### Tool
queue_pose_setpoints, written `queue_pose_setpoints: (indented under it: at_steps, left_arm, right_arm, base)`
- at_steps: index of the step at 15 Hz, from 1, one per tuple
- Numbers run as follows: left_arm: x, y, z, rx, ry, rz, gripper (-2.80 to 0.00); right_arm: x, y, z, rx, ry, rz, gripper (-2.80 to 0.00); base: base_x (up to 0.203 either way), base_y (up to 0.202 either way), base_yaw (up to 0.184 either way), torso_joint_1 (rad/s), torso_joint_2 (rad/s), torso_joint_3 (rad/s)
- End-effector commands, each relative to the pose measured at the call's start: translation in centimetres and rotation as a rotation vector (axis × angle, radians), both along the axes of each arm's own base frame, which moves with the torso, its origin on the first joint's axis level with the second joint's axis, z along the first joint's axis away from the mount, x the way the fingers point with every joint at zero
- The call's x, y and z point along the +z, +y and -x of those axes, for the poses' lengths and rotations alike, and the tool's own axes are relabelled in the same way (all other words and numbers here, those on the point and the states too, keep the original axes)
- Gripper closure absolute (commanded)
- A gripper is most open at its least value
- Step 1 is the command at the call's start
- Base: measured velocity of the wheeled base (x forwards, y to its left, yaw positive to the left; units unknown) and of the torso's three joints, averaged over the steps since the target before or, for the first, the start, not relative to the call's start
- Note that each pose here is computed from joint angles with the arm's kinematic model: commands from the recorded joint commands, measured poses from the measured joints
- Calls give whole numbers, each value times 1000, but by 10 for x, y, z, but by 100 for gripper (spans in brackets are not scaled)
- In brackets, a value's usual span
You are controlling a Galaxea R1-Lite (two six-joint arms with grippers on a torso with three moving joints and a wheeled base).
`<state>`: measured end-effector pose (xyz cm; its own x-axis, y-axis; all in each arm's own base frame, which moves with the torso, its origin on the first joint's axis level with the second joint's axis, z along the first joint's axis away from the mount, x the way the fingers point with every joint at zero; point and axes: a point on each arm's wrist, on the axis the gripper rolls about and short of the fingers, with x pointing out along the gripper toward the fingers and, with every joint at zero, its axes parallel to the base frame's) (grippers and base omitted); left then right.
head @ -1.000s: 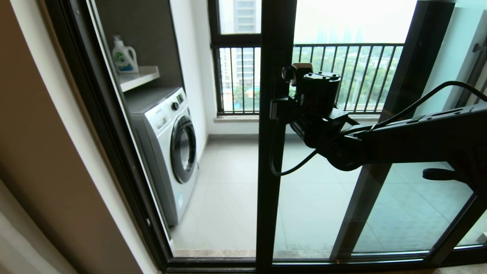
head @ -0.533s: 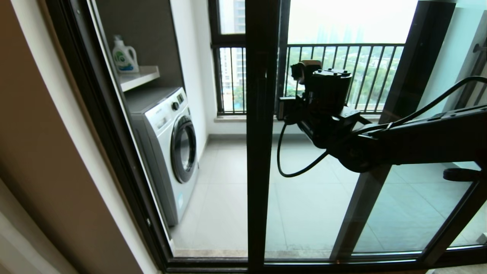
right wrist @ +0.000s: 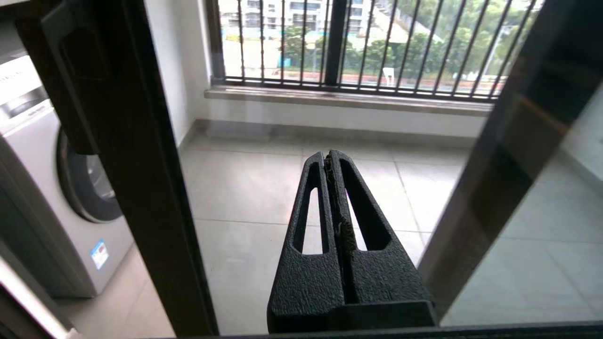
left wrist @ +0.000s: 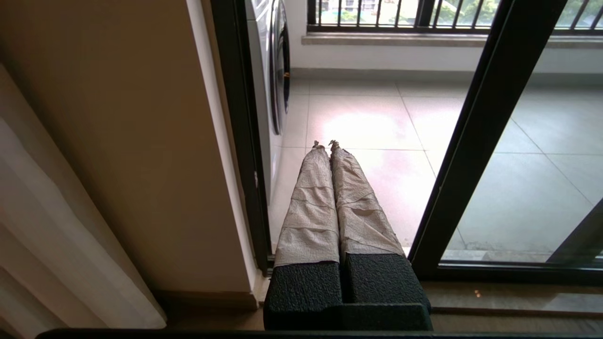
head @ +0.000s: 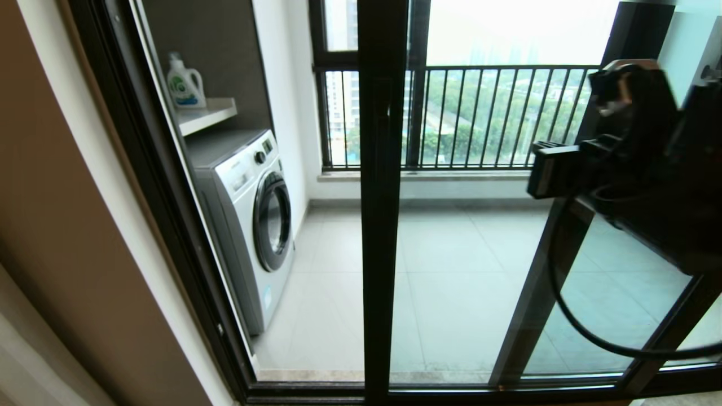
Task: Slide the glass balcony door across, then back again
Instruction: Close the slid door
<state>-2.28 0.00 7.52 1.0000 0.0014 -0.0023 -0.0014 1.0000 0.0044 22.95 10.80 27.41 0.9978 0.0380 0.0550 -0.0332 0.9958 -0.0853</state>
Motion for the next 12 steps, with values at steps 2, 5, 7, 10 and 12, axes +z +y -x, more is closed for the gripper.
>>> queue_pose_setpoints:
  at_steps: [2,5,7,10,12]
  left_arm:
    - [0,0,0,-1,2,0,0]
    - [0,0,0,-1,2,0,0]
    - [0,0,0,-1,4,-2,0]
    - [0,0,0,-3,2,-2,0]
    - [0,0,0,-3,2,-2,0]
  right_arm:
    - [23,-79,120,-153,-210,-2,0]
    - [6,-112,195,-333,-271,38,0]
    - [-25,-118,232,-379,-279,57,0]
    - [-91,-117,249,-329,-234,85,0]
    - [-124,-112,256,-184,-231,101,0]
  base:
    - [0,0,0,0,0,0]
    - [0,0,0,0,0,0]
    - [0,0,0,0,0,0]
    - [0,0,0,0,0,0]
    - [0,0,0,0,0,0]
